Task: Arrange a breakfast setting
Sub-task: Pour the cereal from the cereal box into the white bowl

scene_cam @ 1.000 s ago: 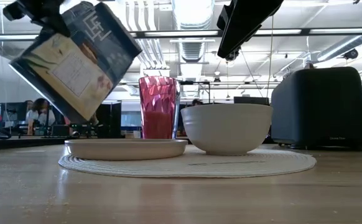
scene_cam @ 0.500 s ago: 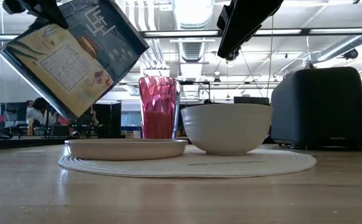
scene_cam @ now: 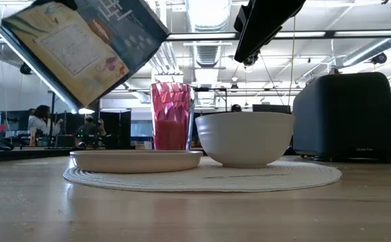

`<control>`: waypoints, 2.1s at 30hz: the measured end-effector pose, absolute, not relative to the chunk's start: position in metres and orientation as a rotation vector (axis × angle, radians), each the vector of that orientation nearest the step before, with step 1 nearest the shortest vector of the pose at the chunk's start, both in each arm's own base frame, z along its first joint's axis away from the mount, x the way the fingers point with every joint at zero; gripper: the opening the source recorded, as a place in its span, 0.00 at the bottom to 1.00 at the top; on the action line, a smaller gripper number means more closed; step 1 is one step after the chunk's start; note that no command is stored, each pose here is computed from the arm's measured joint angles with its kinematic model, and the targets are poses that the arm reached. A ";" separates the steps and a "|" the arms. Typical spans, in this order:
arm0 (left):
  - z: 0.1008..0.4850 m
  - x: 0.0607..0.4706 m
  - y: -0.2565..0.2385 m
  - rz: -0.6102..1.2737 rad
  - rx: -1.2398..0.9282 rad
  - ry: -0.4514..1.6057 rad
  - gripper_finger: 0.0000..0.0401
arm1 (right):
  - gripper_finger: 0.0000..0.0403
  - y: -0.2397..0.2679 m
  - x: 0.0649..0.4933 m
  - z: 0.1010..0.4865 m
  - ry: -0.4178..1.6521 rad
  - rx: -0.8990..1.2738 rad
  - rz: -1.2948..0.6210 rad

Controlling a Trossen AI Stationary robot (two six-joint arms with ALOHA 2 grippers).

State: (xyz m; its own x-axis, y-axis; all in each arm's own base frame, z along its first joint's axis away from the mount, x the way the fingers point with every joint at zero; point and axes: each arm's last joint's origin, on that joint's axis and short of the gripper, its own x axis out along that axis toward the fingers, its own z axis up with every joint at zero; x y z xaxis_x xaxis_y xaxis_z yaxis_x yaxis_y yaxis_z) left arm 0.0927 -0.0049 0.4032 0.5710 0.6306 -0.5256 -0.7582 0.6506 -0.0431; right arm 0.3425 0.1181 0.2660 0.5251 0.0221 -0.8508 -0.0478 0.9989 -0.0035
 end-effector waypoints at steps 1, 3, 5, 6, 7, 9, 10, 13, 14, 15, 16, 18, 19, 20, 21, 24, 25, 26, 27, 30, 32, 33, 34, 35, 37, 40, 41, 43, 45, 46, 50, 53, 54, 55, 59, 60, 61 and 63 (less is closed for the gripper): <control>0.406 0.093 -0.006 0.812 -0.285 0.507 0.00 | 0.24 0.118 0.343 0.266 1.014 -0.028 0.043; 0.410 0.094 -0.008 0.779 -0.299 0.523 0.00 | 0.24 0.119 0.344 0.267 0.993 -0.039 0.056; 0.413 0.096 -0.010 0.743 -0.312 0.536 0.00 | 0.24 0.119 0.346 0.268 0.971 -0.044 0.065; 0.415 0.097 -0.012 0.726 -0.315 0.541 0.00 | 0.24 0.120 0.347 0.269 0.959 -0.041 0.067; 0.416 0.099 -0.014 0.715 -0.315 0.545 0.00 | 0.24 0.120 0.348 0.270 0.945 -0.032 0.067; 0.417 0.104 -0.018 0.695 -0.307 0.550 0.00 | 0.24 0.121 0.350 0.271 0.924 0.018 0.050; 0.418 0.107 -0.021 0.685 -0.299 0.552 0.00 | 0.24 0.121 0.351 0.272 0.915 0.047 0.039; 0.417 0.115 -0.031 0.647 -0.269 0.571 0.00 | 0.24 0.122 0.353 0.274 0.880 0.100 0.025; 0.416 0.118 -0.034 0.633 -0.261 0.578 0.00 | 0.24 0.122 0.354 0.275 0.872 0.105 0.024; 0.415 0.121 -0.039 0.621 -0.255 0.584 0.00 | 0.24 0.121 0.355 0.275 0.871 0.105 0.023; 0.414 0.125 -0.043 0.611 -0.248 0.589 0.00 | 0.24 0.120 0.354 0.275 0.875 0.105 0.021; 0.413 0.130 -0.052 0.583 -0.239 0.597 0.00 | 0.24 0.117 0.353 0.279 0.901 0.122 0.002; 0.414 0.131 -0.056 0.571 -0.239 0.596 0.00 | 0.24 0.115 0.351 0.283 0.912 0.136 -0.013; 0.415 0.133 -0.061 0.557 -0.239 0.593 0.00 | 0.24 0.112 0.350 0.288 0.920 0.147 -0.027; 0.417 0.134 -0.065 0.538 -0.236 0.590 0.00 | 0.24 0.110 0.347 0.295 0.922 0.150 -0.034; 0.423 0.136 -0.080 0.493 -0.224 0.571 0.00 | 0.24 0.104 0.340 0.316 0.902 0.152 -0.037; 0.424 0.137 -0.085 0.478 -0.220 0.566 0.00 | 0.24 0.103 0.337 0.324 0.887 0.147 -0.030; 0.426 0.138 -0.090 0.462 -0.219 0.563 0.00 | 0.24 0.102 0.334 0.330 0.877 0.141 -0.023; 0.426 0.140 -0.095 0.453 -0.217 0.559 0.00 | 0.24 0.100 0.330 0.337 0.865 0.130 -0.016; 0.424 0.144 -0.109 0.435 -0.197 0.558 0.00 | 0.24 0.094 0.316 0.359 0.790 0.090 -0.036; 0.422 0.148 -0.117 0.433 -0.182 0.564 0.00 | 0.24 0.088 0.305 0.372 0.738 0.053 -0.087; 0.420 0.150 -0.120 0.435 -0.178 0.567 0.00 | 0.24 0.085 0.299 0.378 0.713 0.035 -0.123; 0.419 0.151 -0.121 0.439 -0.176 0.571 0.00 | 0.24 0.082 0.293 0.383 0.693 0.014 -0.164; 0.418 0.152 -0.123 0.445 -0.172 0.577 0.00 | 0.24 0.078 0.287 0.387 0.677 -0.003 -0.207; 0.416 0.153 -0.123 0.454 -0.158 0.586 0.00 | 0.24 0.072 0.276 0.394 0.654 -0.028 -0.284; 0.415 0.153 -0.123 0.463 -0.155 0.593 0.00 | 0.24 0.063 0.261 0.399 0.641 -0.027 -0.314; 0.414 0.153 -0.123 0.463 -0.163 0.596 0.00 | 0.24 0.061 0.258 0.399 0.643 -0.028 -0.316; 0.413 0.154 -0.125 0.468 -0.180 0.600 0.00 | 0.24 0.057 0.249 0.397 0.656 -0.035 -0.318; 0.411 0.157 -0.128 0.468 -0.181 0.609 0.00 | 0.24 0.055 0.239 0.392 0.679 -0.053 -0.316; 0.409 0.158 -0.130 0.466 -0.181 0.616 0.00 | 0.24 0.053 0.234 0.389 0.684 -0.056 -0.316; 0.404 0.164 -0.136 0.470 -0.165 0.638 0.00 | 0.24 0.047 0.214 0.370 0.663 -0.035 -0.323; 0.401 0.166 -0.139 0.465 -0.159 0.664 0.00 | 0.24 0.045 0.205 0.350 0.602 0.002 -0.319; 0.400 0.166 -0.139 0.462 -0.158 0.674 0.00 | 0.24 0.044 0.203 0.342 0.581 0.010 -0.312; 0.400 0.166 -0.140 0.457 -0.162 0.684 0.00 | 0.24 0.043 0.200 0.335 0.562 0.015 -0.303; 0.399 0.166 -0.141 0.441 -0.199 0.720 0.00 | 0.24 0.040 0.189 0.304 0.510 0.038 -0.297; 0.399 0.166 -0.141 0.439 -0.210 0.724 0.00 | 0.24 0.039 0.187 0.296 0.497 0.045 -0.295; 0.398 0.167 -0.142 0.438 -0.220 0.727 0.00 | 0.24 0.039 0.184 0.289 0.483 0.053 -0.290; 0.397 0.168 -0.143 0.438 -0.230 0.737 0.00 | 0.24 0.038 0.180 0.276 0.455 0.072 -0.268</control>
